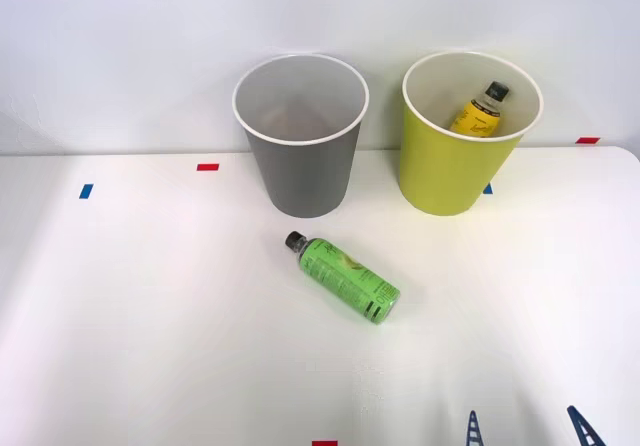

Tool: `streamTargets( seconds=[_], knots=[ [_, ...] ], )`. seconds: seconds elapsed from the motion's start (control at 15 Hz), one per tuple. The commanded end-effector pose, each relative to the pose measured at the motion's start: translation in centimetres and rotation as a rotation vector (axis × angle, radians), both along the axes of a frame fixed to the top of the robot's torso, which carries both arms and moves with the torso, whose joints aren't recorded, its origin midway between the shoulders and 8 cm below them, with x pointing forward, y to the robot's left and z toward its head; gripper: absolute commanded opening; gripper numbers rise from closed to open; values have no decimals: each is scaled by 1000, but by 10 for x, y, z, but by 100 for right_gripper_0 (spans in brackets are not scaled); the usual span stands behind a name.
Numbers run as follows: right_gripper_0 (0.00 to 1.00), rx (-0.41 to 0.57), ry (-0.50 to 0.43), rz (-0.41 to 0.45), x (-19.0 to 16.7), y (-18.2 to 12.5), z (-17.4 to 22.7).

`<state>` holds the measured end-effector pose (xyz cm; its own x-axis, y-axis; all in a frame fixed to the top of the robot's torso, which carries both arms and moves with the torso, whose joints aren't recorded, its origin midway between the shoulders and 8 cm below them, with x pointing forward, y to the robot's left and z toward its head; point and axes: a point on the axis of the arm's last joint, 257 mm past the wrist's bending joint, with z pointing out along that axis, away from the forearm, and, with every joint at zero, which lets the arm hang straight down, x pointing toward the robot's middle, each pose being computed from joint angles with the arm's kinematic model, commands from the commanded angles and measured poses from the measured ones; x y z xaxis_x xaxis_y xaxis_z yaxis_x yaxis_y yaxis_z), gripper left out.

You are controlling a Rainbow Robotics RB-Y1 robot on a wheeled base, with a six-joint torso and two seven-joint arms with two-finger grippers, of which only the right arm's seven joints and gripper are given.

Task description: Put cans in the gray bin, plastic bottles in the light green bin

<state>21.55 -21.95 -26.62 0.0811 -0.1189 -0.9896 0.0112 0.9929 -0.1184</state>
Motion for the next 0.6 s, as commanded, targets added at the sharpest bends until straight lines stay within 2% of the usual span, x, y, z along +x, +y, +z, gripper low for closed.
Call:
streamTargets(
  seconds=[0.07,0.6],
  knots=[
    [100,7,-12,6,-2,7,1],
    [100,-10,-17,9,-2,8,2]
  ],
)
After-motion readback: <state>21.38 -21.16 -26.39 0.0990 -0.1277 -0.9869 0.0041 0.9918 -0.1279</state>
